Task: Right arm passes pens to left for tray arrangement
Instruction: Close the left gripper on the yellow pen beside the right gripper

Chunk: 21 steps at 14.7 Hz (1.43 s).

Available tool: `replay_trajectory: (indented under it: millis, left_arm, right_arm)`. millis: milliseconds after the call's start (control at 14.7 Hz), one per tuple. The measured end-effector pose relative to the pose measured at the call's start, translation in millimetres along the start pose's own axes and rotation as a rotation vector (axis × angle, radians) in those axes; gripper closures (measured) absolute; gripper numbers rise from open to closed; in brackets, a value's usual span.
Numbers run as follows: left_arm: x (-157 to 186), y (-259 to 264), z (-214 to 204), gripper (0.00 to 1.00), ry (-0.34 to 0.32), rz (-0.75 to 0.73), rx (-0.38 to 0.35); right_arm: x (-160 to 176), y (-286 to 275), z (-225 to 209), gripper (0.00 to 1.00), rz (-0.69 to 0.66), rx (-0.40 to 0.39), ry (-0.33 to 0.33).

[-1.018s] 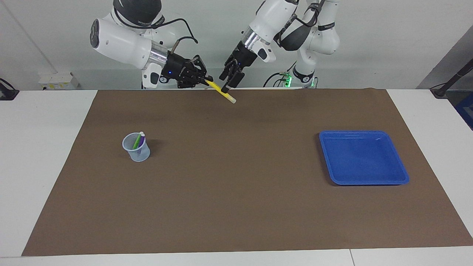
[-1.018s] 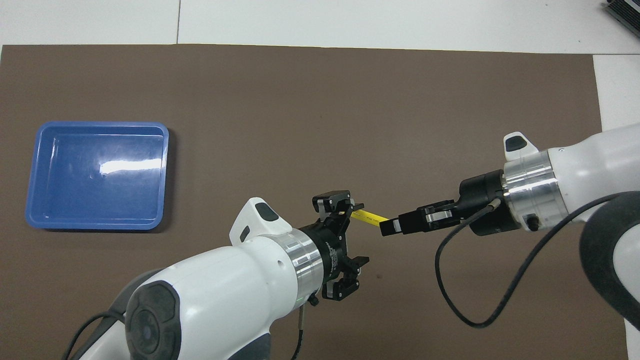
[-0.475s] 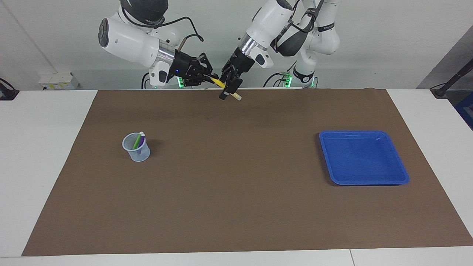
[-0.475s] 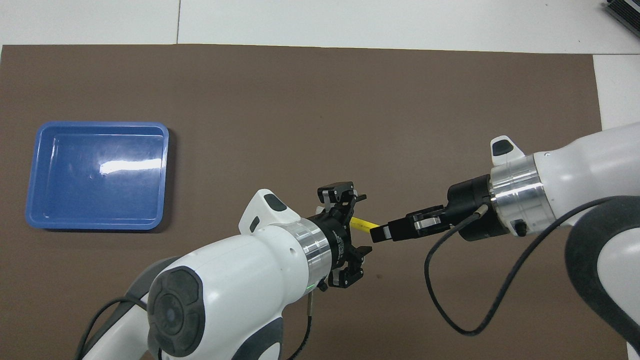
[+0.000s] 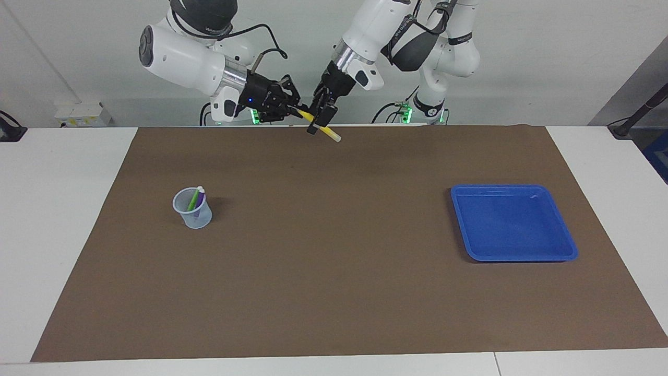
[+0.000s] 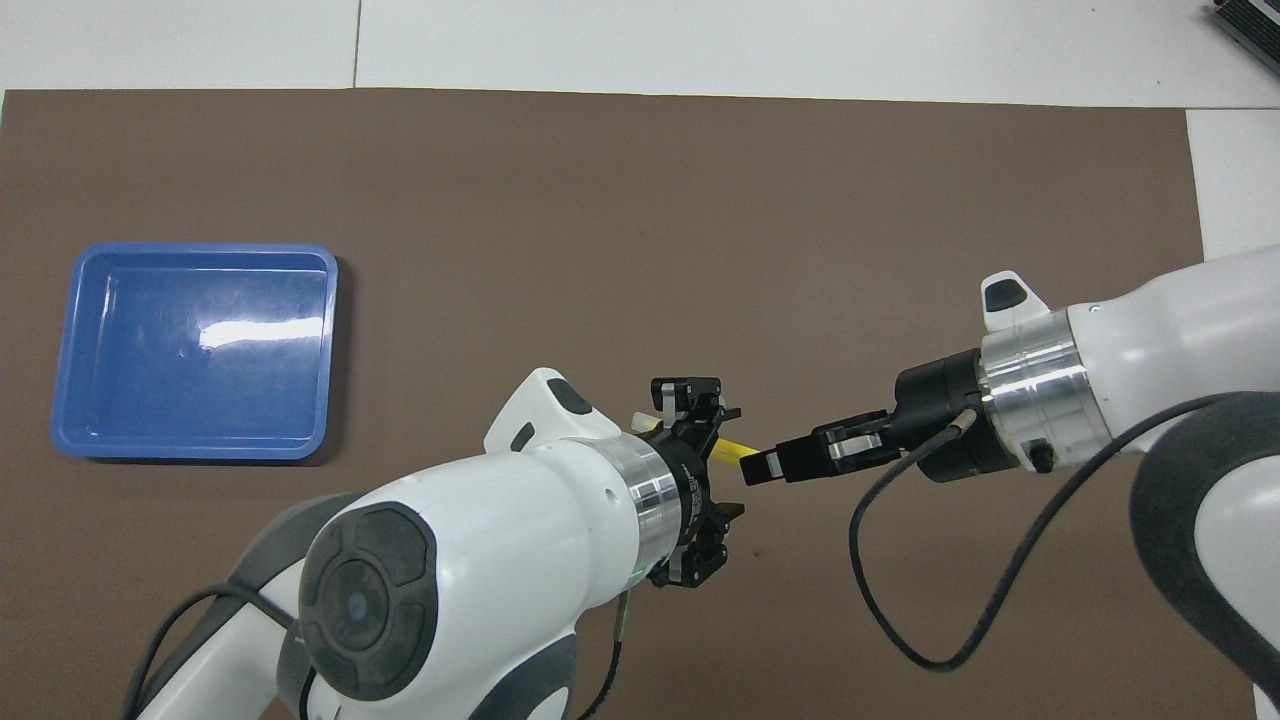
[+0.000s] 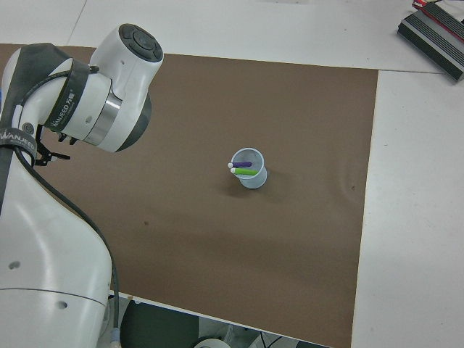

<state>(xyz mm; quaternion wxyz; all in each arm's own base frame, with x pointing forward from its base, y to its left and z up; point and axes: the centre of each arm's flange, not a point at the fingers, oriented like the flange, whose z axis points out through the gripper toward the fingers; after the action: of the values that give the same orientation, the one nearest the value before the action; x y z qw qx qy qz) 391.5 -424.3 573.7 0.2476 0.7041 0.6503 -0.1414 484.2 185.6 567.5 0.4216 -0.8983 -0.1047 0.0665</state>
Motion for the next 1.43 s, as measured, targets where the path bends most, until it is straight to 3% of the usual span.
replay_trajectory:
  millis: [679,882,1154,1289,1425]
  left_arm:
    - [10,7,-1,0.20,0.041,-0.001,0.017]
    - [10,7,-1,0.39,0.041,-0.001,0.017]
    - [11,8,-2,0.50,0.041,-0.003,0.015]
    - [12,9,-3,0.60,0.041,-0.004,0.014]
    - [13,10,-3,0.60,0.046,-0.006,0.021]
  right_arm:
    - [0,-1,0,0.81,-0.009,0.011,0.003]
    - [0,-1,0,0.81,-0.010,0.011,0.003]
    - [0,-1,0,0.81,-0.013,0.011,0.003]
    - [0,-1,0,0.81,-0.014,0.011,0.003]
    - [0,-1,0,0.81,-0.018,0.011,0.002]
